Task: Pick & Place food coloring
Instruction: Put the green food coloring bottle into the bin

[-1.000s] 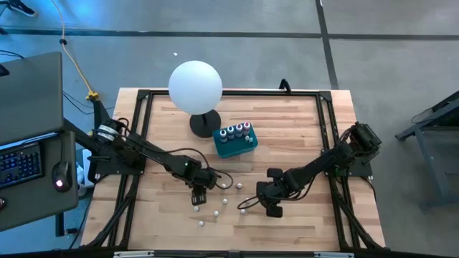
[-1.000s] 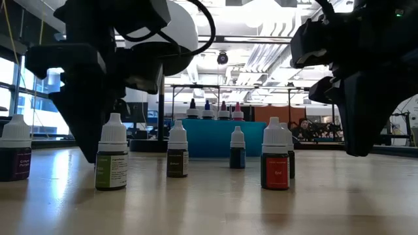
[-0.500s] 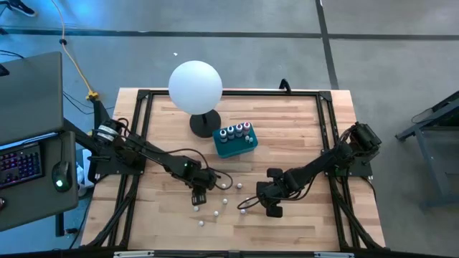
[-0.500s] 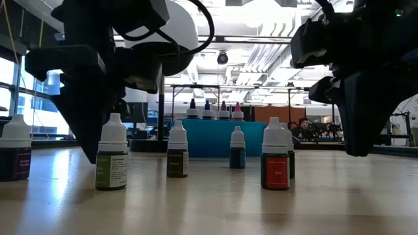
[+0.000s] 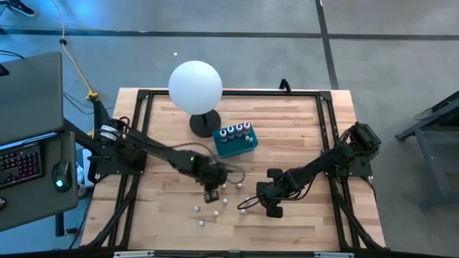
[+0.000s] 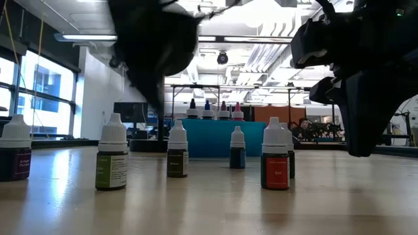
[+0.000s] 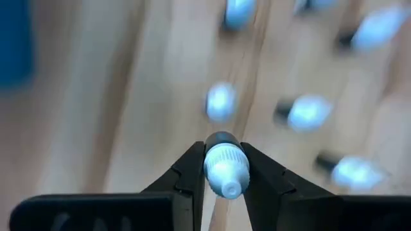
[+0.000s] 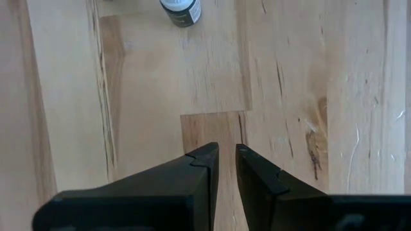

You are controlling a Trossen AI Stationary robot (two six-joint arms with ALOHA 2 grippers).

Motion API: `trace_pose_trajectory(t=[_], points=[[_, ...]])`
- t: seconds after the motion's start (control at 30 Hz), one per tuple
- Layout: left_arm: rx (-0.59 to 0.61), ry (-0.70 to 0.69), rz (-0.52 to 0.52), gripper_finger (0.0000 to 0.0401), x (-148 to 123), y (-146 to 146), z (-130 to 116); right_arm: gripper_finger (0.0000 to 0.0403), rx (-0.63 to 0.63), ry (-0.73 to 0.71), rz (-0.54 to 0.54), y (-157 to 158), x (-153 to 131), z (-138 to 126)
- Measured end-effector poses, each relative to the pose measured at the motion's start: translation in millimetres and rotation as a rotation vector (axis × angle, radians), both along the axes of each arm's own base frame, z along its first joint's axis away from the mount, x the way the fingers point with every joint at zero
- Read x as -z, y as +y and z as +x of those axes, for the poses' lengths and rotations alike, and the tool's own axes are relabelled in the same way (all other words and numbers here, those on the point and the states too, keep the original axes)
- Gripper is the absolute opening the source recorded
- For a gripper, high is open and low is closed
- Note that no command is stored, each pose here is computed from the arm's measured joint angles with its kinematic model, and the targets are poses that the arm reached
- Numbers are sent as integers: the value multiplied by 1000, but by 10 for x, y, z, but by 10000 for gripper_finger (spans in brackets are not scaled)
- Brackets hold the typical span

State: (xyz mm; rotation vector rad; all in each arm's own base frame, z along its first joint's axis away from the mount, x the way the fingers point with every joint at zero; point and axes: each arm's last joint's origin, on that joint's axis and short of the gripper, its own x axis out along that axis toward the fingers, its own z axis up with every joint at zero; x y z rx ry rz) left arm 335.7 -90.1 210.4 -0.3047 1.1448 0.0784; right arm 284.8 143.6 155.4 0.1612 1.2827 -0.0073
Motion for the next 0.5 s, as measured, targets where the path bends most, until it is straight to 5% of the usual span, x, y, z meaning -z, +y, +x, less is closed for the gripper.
trace_pose_trajectory(t=[0.23,0.5], points=[[-57,-66,111,75,-512,486,219,46,3,-11,-4,1,-2,8],[-165,-3,166,76,-438,1148,228,46,7,-19,-17,-2,-3,11]])
